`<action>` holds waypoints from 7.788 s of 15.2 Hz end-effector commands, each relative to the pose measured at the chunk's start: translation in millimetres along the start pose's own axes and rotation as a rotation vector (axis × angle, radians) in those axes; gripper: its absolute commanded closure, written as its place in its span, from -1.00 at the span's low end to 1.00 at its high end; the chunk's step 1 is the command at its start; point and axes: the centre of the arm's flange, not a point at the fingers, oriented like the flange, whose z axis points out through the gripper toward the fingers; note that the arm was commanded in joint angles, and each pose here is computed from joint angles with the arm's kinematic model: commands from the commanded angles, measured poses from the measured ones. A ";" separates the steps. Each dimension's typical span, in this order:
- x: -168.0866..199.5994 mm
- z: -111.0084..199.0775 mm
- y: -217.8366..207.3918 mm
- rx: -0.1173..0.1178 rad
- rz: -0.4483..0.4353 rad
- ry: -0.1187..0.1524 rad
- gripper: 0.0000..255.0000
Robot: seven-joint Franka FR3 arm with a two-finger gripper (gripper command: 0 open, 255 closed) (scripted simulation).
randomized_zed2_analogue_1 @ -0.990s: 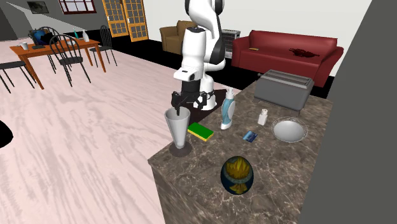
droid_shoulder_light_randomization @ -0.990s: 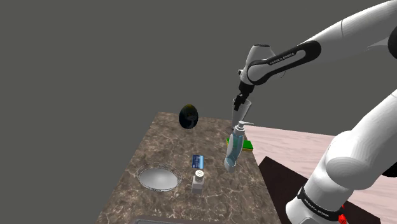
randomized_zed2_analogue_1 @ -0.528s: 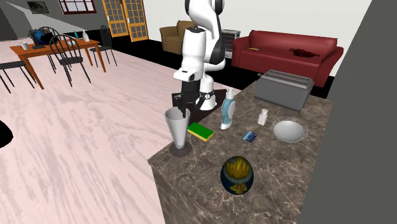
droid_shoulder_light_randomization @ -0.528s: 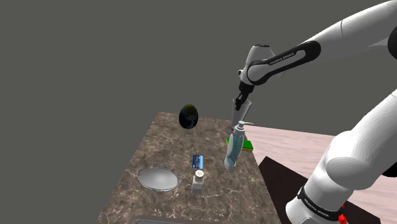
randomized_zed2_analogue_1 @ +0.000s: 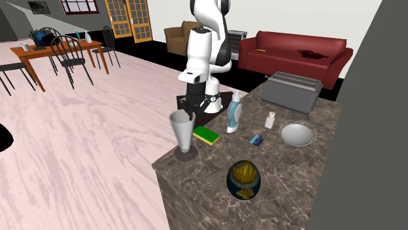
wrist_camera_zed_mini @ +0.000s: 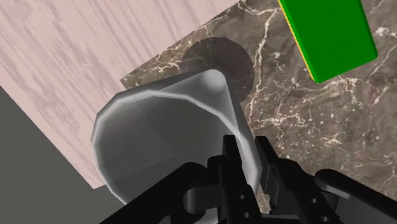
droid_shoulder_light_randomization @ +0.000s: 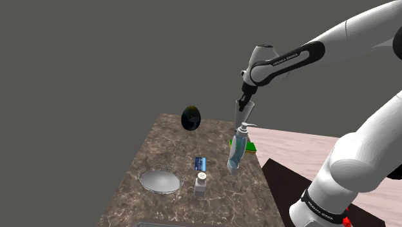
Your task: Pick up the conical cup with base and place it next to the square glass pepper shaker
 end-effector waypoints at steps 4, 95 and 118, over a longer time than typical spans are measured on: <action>2.4 -20.0 3.0 0.001 0.000 -0.002 1.00; -149.1 -374.1 -439.0 0.001 0.000 -0.002 1.00; -164.2 -255.0 -457.3 0.001 0.000 -0.002 1.00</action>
